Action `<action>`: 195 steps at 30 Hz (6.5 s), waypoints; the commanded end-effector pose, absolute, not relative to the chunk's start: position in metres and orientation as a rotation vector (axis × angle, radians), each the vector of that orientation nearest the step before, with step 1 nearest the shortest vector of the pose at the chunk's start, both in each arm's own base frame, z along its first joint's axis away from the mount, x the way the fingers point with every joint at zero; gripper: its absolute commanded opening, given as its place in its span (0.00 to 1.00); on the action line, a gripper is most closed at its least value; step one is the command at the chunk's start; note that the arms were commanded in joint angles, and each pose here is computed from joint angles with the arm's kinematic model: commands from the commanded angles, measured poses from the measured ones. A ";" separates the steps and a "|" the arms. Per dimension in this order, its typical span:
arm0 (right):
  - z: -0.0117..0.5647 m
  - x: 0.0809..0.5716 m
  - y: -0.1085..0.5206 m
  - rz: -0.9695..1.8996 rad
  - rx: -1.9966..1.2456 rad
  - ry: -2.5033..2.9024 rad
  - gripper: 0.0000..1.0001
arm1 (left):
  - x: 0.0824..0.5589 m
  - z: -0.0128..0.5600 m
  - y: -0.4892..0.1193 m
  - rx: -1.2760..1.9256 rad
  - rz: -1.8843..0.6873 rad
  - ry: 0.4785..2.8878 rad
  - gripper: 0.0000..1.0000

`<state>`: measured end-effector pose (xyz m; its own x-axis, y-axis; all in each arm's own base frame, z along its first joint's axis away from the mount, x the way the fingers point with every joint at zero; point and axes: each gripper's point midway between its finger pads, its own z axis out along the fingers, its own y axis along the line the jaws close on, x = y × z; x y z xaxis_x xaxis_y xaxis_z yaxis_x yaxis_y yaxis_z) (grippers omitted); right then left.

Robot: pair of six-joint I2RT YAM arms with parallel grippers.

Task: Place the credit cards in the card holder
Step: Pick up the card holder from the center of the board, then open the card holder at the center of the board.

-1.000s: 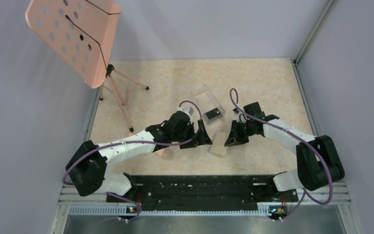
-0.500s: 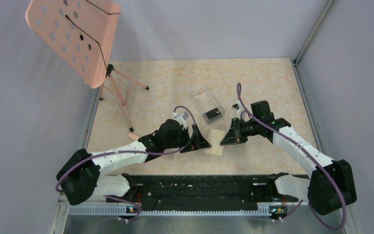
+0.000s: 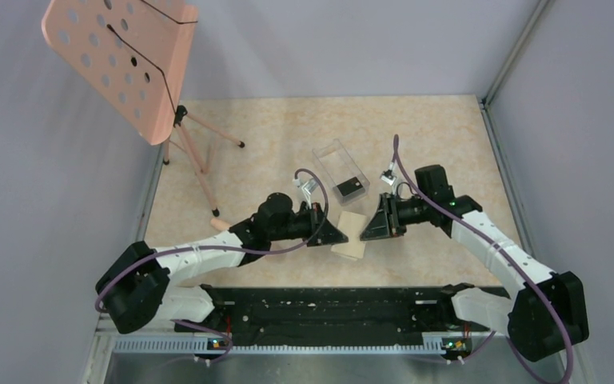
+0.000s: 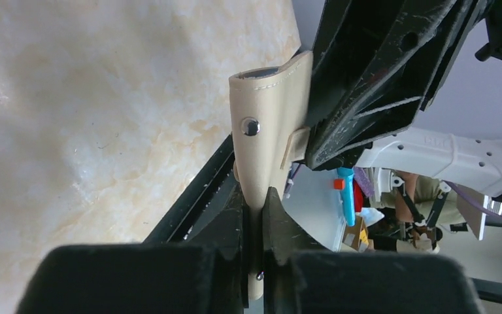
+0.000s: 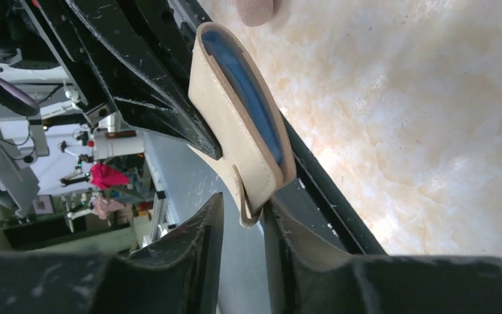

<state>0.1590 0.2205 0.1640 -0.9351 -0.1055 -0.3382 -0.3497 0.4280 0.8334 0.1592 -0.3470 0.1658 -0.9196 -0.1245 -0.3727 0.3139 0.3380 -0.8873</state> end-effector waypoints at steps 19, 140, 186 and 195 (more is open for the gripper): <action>0.217 0.187 0.221 1.391 -0.206 2.407 0.89 | 0.200 0.192 -0.267 0.873 -0.679 1.873 0.00; 0.261 0.170 0.236 1.776 -0.195 2.058 0.00 | 0.165 0.280 -0.341 -0.086 -2.308 1.544 0.49; 0.236 0.200 0.209 1.306 -0.022 2.261 0.82 | 0.171 0.223 -0.334 0.070 -1.495 2.185 0.00; 0.213 0.197 0.226 1.028 -0.179 2.446 0.90 | 0.143 0.180 -0.309 0.083 -1.169 2.531 0.00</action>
<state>0.2008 0.2236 0.2217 -0.8870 0.1550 -0.4349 -0.2578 0.6151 0.7451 0.1614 -0.3247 0.2041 -0.9145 -0.1741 -0.3653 0.2249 0.5318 -0.8165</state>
